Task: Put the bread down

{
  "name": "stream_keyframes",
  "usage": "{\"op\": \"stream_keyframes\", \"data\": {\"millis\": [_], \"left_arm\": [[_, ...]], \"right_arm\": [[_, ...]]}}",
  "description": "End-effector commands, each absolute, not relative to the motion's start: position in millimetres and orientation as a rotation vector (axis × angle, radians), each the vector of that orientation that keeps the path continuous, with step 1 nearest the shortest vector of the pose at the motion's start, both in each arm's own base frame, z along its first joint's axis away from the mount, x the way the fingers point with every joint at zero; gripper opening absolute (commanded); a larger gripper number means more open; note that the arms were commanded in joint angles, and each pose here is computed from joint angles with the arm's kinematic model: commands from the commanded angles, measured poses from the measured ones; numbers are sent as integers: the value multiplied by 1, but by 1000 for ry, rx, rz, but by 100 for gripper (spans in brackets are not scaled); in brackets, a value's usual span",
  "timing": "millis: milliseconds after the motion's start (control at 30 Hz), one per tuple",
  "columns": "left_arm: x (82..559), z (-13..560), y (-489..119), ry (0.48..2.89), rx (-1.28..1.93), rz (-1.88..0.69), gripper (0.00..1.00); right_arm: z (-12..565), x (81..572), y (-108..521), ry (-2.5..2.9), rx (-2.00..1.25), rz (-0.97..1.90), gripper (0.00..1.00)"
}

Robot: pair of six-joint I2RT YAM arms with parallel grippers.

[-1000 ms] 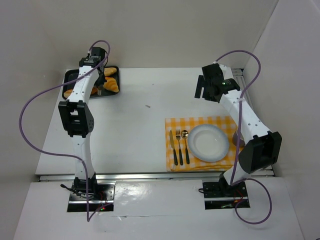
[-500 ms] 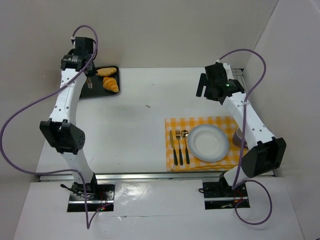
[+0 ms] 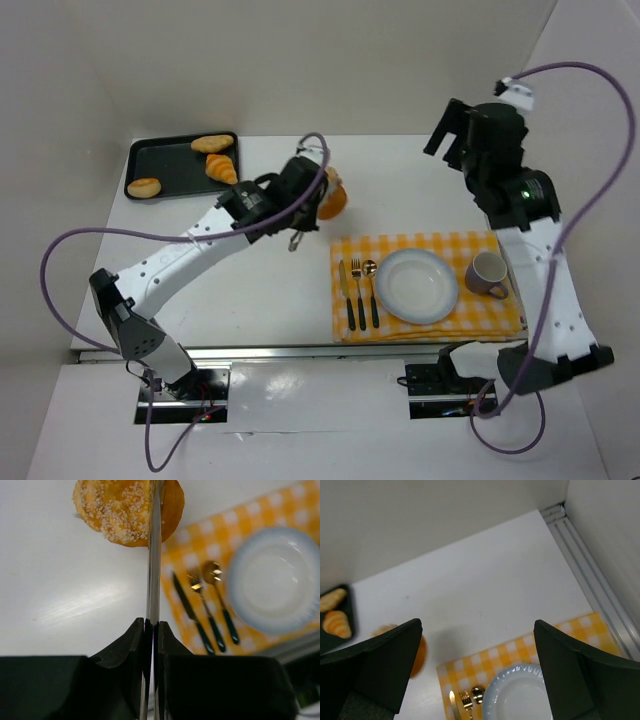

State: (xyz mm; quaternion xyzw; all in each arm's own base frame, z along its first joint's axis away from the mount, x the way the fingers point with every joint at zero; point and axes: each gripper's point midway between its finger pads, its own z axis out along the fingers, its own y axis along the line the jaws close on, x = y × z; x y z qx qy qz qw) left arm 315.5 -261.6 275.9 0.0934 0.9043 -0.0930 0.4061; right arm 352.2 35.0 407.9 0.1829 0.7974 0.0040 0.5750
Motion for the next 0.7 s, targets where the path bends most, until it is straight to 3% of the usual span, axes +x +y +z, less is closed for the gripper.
{"op": "stream_keyframes", "data": {"millis": [0, 167, 333, 667], "left_arm": [[291, 317, -313, 2159, 187, -466, 0], [242, 306, -393, 2149, 399, -645, 0], [223, 281, -450, 2154, 539, -697, 0], [205, 236, -501, 2215, 664, -780, 0]], "right_arm": [[477, 316, 11, 1626, 494, 46, 100], [503, 292, -2, 1535, 529, 56, 100], [502, 288, -4, 1545, 534, 43, 100], [492, 288, -4, 1579, 529, 25, 100]]}}
